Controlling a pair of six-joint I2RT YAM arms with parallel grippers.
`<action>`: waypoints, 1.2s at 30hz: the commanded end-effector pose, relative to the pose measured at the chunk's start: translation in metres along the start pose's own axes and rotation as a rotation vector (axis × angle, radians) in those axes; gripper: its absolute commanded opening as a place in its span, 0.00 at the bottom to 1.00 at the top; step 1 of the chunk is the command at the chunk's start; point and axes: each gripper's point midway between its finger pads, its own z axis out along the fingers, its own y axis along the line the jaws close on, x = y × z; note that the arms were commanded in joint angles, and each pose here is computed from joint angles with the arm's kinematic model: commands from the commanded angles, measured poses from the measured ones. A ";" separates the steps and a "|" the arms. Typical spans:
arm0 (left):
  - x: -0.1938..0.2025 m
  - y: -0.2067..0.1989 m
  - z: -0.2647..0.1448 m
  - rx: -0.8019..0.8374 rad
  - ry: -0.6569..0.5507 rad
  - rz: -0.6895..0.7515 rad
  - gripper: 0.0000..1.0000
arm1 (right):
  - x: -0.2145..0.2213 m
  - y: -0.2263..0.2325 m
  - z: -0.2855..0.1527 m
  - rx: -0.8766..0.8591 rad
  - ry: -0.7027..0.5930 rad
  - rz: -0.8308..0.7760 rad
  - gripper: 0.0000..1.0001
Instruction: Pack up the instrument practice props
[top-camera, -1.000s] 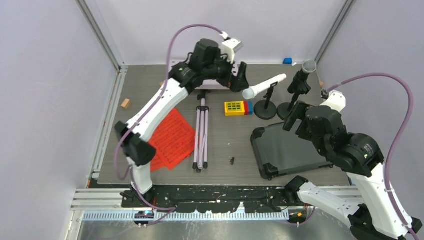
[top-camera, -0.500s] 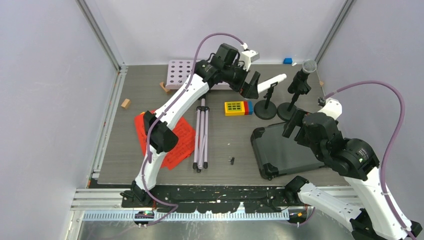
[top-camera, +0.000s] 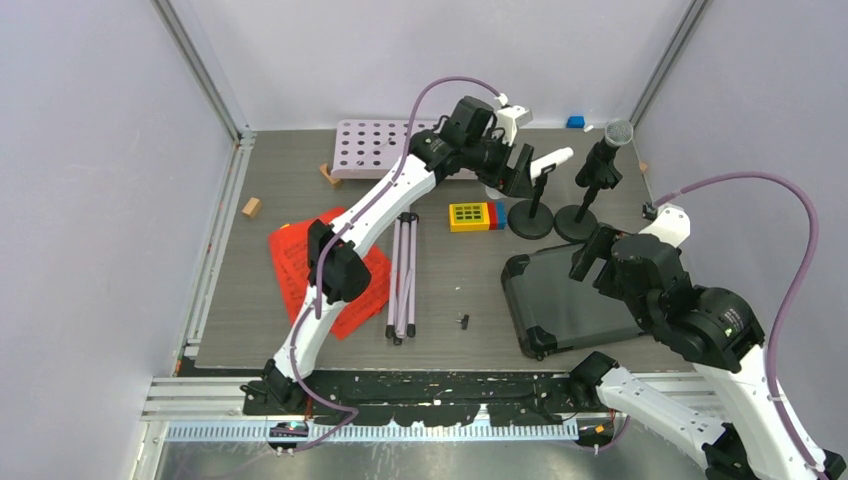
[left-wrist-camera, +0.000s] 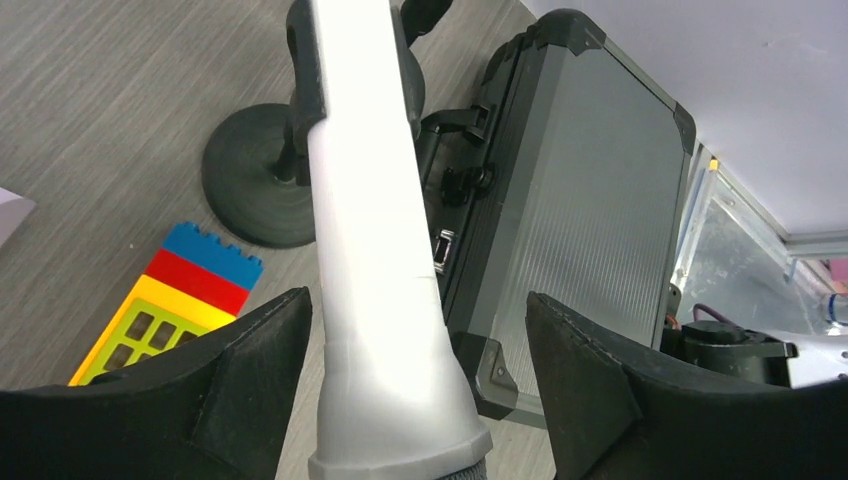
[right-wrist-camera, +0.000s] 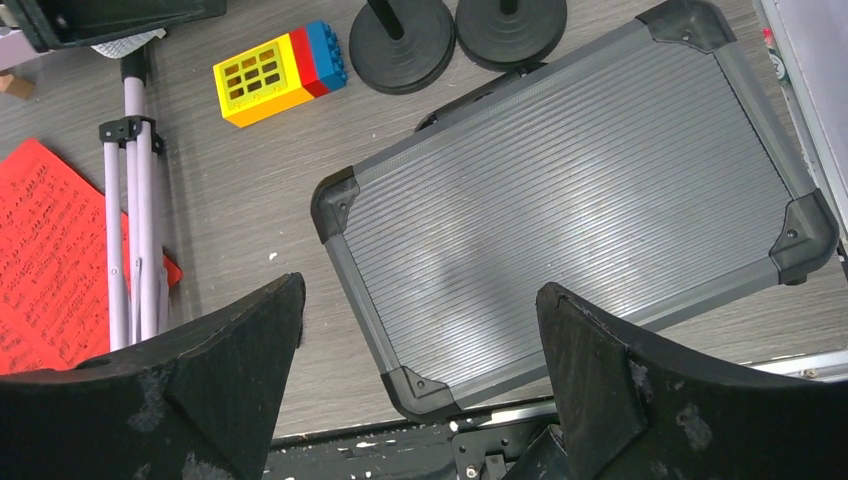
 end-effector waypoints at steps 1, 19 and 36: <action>-0.023 -0.003 0.003 0.029 -0.072 0.026 0.79 | -0.007 -0.005 0.000 0.017 -0.049 0.019 0.91; -0.028 -0.015 -0.032 0.003 -0.070 0.062 0.01 | 0.004 0.000 0.015 0.026 -0.026 -0.016 0.90; 0.006 -0.034 -0.112 -0.073 -0.009 0.022 0.00 | 0.010 0.057 0.059 -0.156 -0.085 -0.060 0.90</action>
